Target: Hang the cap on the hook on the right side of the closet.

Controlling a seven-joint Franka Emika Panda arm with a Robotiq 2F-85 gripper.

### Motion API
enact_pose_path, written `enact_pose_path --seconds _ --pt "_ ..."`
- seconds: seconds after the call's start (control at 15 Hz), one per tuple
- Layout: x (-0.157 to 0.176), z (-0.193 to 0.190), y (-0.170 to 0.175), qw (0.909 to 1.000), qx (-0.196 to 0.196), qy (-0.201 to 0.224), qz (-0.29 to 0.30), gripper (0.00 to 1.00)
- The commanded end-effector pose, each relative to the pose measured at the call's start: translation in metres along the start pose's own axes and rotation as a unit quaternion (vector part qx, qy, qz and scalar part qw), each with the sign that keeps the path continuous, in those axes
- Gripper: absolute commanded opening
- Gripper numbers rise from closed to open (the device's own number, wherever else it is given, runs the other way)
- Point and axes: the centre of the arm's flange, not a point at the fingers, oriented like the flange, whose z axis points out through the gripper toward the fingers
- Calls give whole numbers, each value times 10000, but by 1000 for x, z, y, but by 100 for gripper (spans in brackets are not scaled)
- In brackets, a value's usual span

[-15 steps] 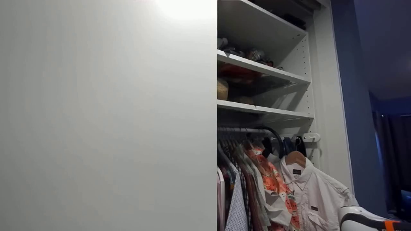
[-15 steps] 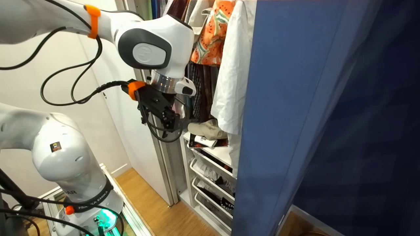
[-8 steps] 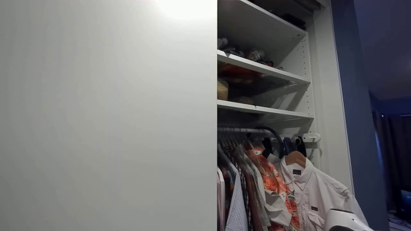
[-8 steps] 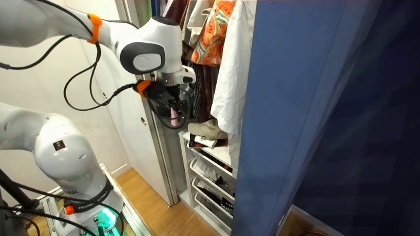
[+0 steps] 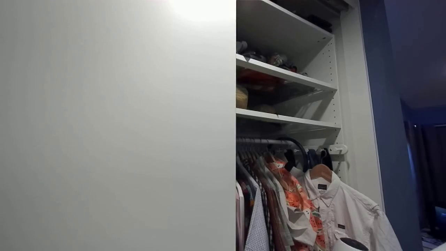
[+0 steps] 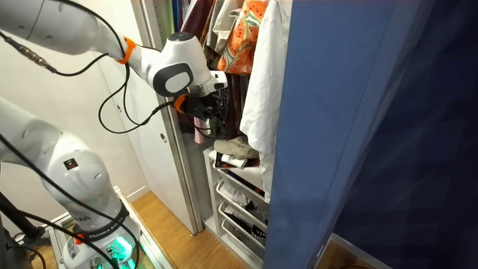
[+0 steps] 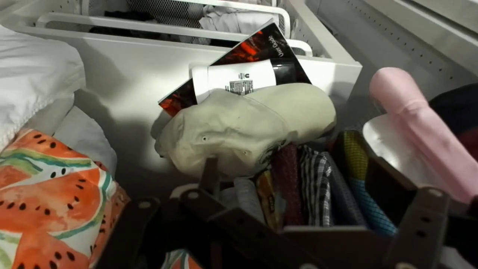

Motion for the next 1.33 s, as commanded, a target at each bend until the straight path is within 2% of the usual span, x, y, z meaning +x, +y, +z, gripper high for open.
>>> enact_pose_path --seconds 0.0,0.07,0.13,0.27,0.4,0.6,0.8,1.13,1.27 --pt "3 7 3 10000 -17 -48 20 100" --pt "5 11 4 10000 -23 -85 27 100" --pt "6 20 -1 9996 -179 120 188 100" --pt "24 47 2 9972 -154 534 500 100" --pt "41 80 4 9932 -403 994 445 100" --pt "58 113 2 9913 -532 1149 359 100" --pt "76 154 5 9956 -538 716 258 100" --pt "118 194 41 9983 -566 25 133 100" --pt "124 196 56 9957 -913 -123 122 100"
